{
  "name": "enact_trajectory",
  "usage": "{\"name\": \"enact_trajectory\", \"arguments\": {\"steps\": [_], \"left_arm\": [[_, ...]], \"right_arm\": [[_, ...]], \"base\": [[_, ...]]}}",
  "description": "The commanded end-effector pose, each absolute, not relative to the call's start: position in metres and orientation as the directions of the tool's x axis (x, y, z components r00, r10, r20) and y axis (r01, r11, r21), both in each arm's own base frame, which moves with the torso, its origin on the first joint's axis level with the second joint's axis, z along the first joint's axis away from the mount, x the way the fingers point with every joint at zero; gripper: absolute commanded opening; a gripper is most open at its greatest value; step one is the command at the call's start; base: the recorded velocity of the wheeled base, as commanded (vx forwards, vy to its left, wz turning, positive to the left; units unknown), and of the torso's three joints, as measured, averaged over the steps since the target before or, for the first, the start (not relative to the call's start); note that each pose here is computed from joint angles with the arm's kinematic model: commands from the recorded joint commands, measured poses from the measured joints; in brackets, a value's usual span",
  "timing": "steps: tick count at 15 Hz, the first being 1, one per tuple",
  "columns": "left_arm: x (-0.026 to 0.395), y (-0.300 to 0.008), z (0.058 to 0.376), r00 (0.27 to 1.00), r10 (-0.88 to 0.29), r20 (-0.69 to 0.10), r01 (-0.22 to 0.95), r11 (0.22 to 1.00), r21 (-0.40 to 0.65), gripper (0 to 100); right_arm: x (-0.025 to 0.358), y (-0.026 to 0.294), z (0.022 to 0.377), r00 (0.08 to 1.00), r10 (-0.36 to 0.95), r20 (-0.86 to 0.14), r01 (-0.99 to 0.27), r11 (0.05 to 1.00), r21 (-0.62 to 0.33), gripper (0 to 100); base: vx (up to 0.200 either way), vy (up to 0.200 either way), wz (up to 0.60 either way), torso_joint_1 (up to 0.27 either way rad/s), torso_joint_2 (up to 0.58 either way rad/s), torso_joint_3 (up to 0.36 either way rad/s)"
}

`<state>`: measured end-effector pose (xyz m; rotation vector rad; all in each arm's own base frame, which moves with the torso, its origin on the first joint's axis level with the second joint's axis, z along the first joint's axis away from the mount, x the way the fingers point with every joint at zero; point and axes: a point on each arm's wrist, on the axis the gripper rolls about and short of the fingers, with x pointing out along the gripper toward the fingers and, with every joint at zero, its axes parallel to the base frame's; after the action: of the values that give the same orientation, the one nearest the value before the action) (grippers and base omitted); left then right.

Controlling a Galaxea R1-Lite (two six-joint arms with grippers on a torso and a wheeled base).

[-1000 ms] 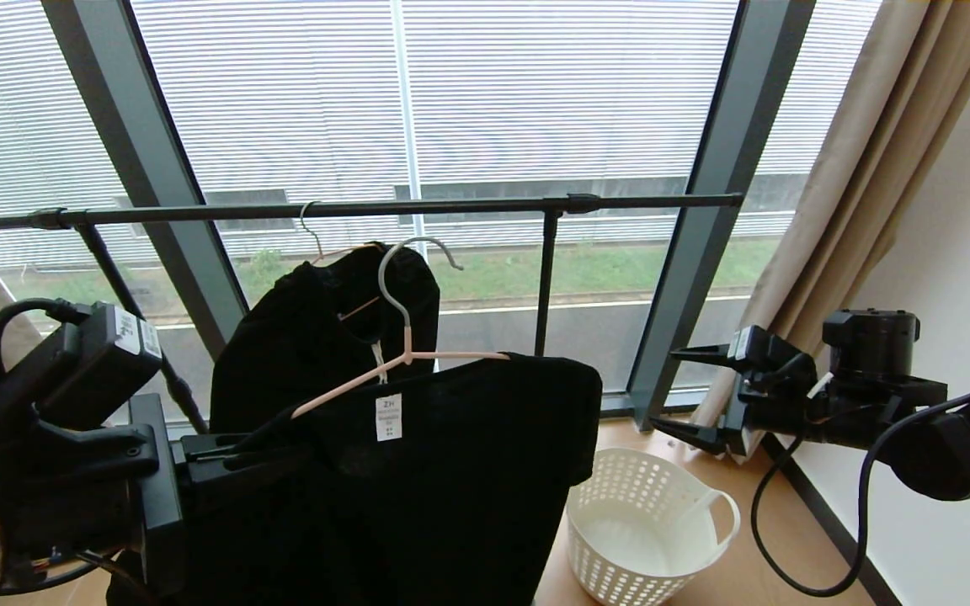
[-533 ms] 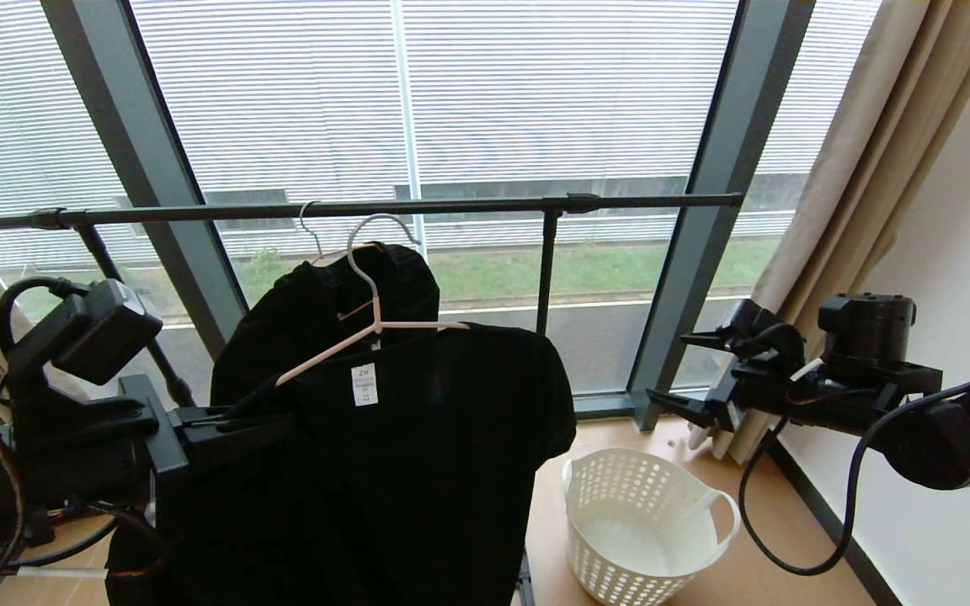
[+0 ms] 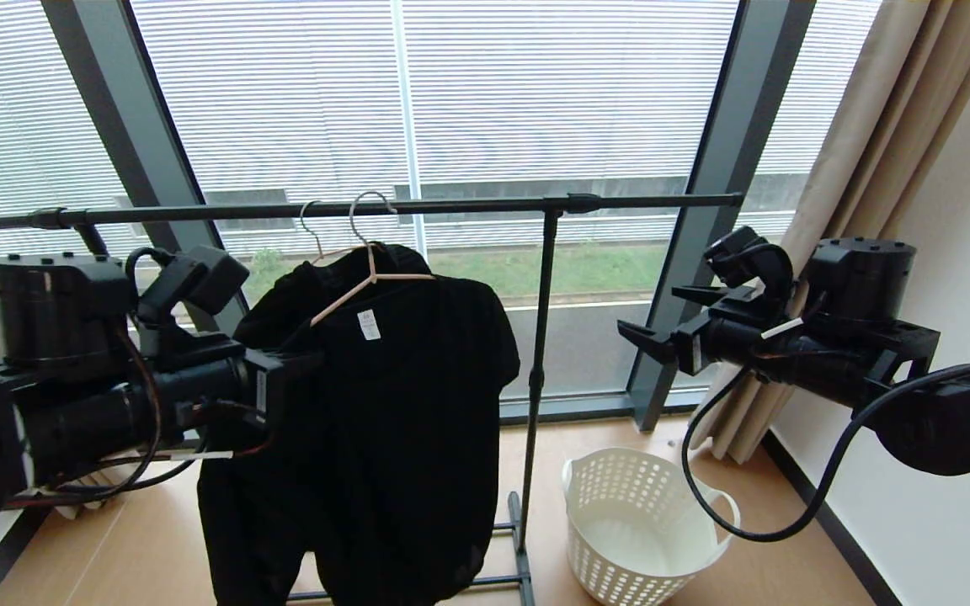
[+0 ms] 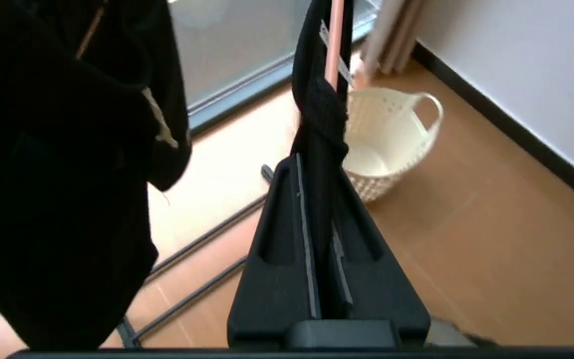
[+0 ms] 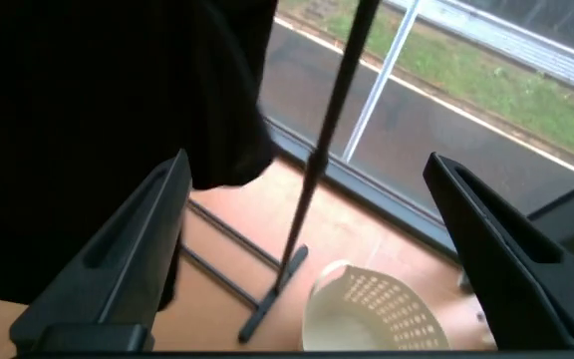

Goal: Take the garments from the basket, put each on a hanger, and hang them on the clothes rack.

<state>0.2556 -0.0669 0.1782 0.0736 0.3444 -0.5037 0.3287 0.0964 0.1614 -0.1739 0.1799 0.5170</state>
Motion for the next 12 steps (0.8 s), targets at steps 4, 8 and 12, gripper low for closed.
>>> {"name": "enact_trajectory", "arguments": {"steps": [4, 8, 12], "left_arm": [[0.317, -0.094, 0.161, 0.843, -0.389, -0.372, 0.397, 0.916, -0.061, 0], [0.351, -0.106, 0.158, 0.863, -0.365, -0.349, 0.358, 0.930, -0.087, 0], [0.370, -0.110, 0.153, 0.883, -0.324, -0.341, 0.316, 0.945, -0.080, 0]], "right_arm": [[0.327, 0.109, 0.172, 0.871, 0.458, -0.179, -0.483, 0.864, -0.139, 100], [0.325, 0.109, 0.174, 0.871, 0.458, -0.174, -0.483, 0.864, -0.140, 100], [0.324, 0.109, 0.175, 0.871, 0.460, -0.173, -0.484, 0.864, -0.141, 100]], "base": [[0.000, 0.000, 0.00, 0.000, 0.00, 0.000], [0.000, 0.000, 0.00, 0.000, 0.00, 0.000], [0.000, 0.000, 0.00, 0.000, 0.00, 0.000]]}}
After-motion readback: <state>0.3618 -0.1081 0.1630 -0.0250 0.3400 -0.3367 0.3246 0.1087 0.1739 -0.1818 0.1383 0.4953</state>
